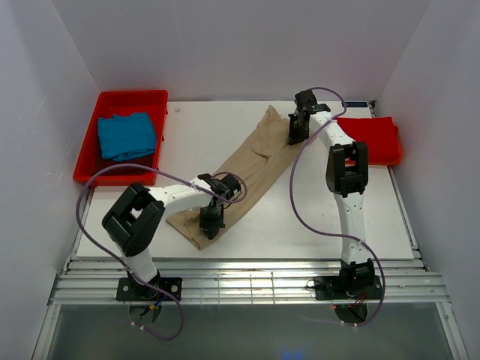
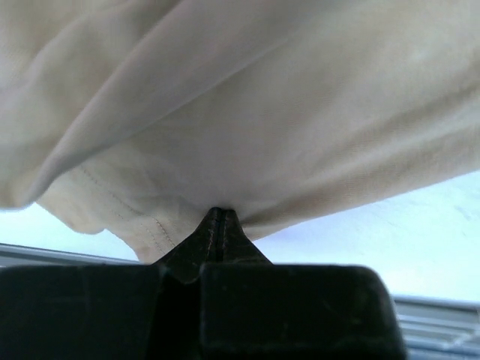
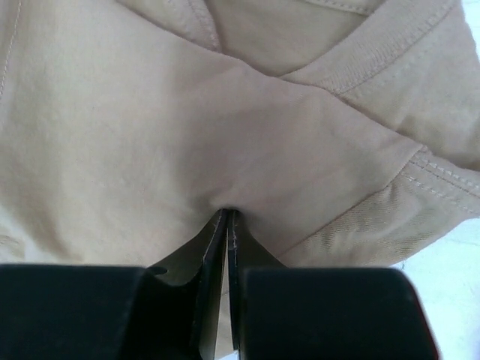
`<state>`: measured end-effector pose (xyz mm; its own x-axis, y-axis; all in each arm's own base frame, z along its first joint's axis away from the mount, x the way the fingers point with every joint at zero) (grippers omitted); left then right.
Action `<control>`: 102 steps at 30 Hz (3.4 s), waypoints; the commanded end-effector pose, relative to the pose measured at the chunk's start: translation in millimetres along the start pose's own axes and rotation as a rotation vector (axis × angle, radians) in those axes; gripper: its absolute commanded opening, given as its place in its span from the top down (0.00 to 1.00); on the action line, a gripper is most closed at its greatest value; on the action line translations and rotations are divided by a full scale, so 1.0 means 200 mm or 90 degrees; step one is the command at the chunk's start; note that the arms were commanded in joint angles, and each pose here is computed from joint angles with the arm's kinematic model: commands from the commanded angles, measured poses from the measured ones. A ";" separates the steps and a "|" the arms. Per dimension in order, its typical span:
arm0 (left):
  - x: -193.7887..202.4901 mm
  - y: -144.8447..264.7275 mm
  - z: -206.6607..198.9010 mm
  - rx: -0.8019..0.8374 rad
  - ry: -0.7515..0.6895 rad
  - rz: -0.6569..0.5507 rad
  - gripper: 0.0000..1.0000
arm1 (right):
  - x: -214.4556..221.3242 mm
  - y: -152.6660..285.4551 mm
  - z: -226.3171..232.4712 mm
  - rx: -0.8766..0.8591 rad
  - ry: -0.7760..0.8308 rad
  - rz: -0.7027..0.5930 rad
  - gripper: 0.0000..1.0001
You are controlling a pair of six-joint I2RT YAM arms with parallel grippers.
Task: Fold and stack the t-shirts
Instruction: Fold the tshirt
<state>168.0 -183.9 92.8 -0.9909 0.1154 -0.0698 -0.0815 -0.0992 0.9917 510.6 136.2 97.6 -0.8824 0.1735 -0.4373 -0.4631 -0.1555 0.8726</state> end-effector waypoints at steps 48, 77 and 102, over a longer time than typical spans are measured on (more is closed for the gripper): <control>0.00 0.31 -0.09 -0.007 -0.127 -0.305 0.50 | 0.08 0.48 0.27 -0.186 0.163 -0.082 0.73; 0.15 0.17 -0.05 -0.002 -0.132 -0.187 0.67 | 0.29 -0.01 0.09 -0.004 0.142 0.048 0.74; 0.14 0.25 0.03 -0.003 -0.085 -0.276 0.49 | 0.32 -0.04 0.07 0.017 0.133 0.080 0.74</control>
<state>125.9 -176.9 123.3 -0.8847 0.3117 -0.3465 -0.3775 -0.0430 0.9250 470.0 173.6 99.0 -0.8884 -0.0298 -0.4580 -0.4422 -0.2121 0.8715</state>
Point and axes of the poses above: each gripper's point midway between its finger pads, its own y axis back along the fingers, its own z axis along the line the jaws close on, x = y × z, the point moved 8 cm from there along y, back along the fingers, and after that the axes turned 7 degrees about -y, right-handed, at the moved point
